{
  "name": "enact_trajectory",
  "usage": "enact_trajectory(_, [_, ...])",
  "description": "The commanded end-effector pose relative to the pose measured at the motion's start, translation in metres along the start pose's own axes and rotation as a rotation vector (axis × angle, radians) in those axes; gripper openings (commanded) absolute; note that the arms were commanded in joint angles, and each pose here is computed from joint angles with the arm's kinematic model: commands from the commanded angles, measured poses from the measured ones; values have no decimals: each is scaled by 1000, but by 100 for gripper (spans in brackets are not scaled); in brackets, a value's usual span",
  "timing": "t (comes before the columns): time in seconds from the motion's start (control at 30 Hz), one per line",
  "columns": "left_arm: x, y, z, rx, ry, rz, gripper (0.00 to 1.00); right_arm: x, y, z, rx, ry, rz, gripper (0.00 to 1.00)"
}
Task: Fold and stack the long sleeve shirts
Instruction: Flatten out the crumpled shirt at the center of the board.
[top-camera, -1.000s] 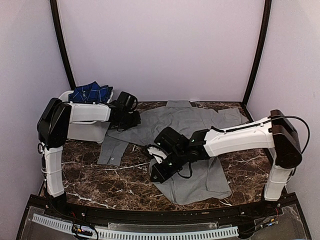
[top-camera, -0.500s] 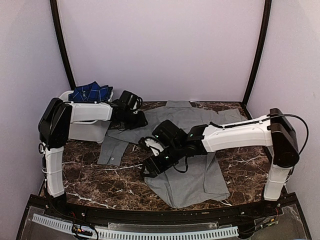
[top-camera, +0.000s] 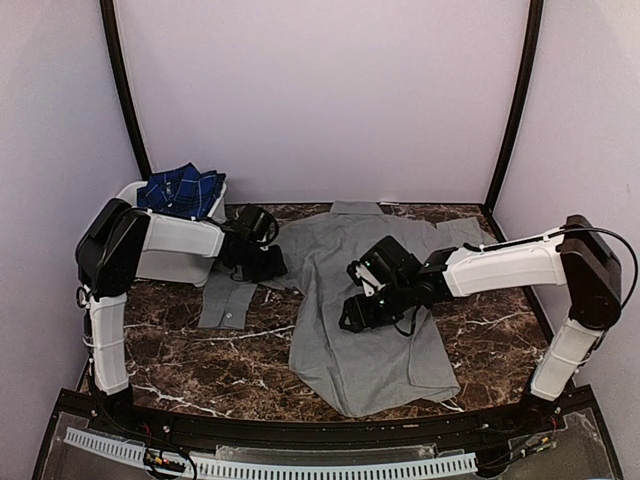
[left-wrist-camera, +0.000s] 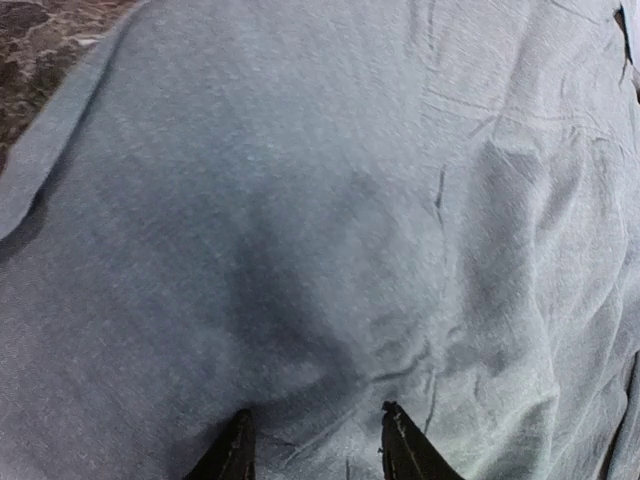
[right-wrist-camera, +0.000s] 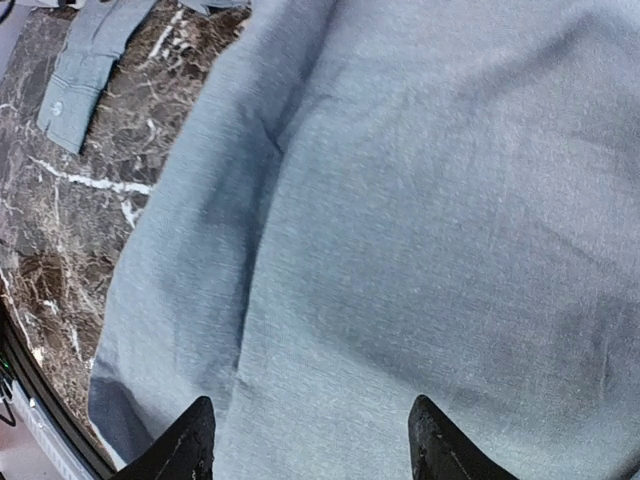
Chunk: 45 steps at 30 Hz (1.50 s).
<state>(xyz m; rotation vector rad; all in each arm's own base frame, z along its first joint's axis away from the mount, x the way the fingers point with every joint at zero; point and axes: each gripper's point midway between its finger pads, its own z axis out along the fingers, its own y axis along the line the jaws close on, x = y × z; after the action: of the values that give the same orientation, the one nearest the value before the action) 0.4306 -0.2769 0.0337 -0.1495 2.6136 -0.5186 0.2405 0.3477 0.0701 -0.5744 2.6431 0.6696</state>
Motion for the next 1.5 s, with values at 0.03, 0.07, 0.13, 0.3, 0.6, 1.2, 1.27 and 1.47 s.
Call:
enact_trajectory(0.03, [-14, 53, 9, -154, -9, -11, 42, 13, -20, 10, 62, 9, 44, 62])
enact_trajectory(0.07, [-19, 61, 9, -168, -11, -18, 42, 17, -22, 13, 64, 19, 49, 62])
enact_trajectory(0.13, [-31, 68, 13, -182, -15, -8, 42, 23, -20, 16, 48, 31, 57, 61])
enact_trajectory(0.3, [-67, 69, 21, -198, -45, 37, 42, 36, 5, 25, -14, 63, 47, 61])
enact_trajectory(0.6, [-117, 34, 32, -123, -72, 133, 49, -8, 58, 29, -126, 1, 28, 61])
enact_trajectory(1.2, [53, -79, -42, 198, 202, 163, 52, -19, -53, 21, 79, -55, 162, 60])
enact_trajectory(1.27, [80, -76, -47, 230, 262, 156, 51, -19, -61, 21, 97, -53, 165, 60])
enact_trajectory(1.47, [139, -50, -70, 221, 397, 159, 51, -15, -73, 21, 128, -38, 165, 60])
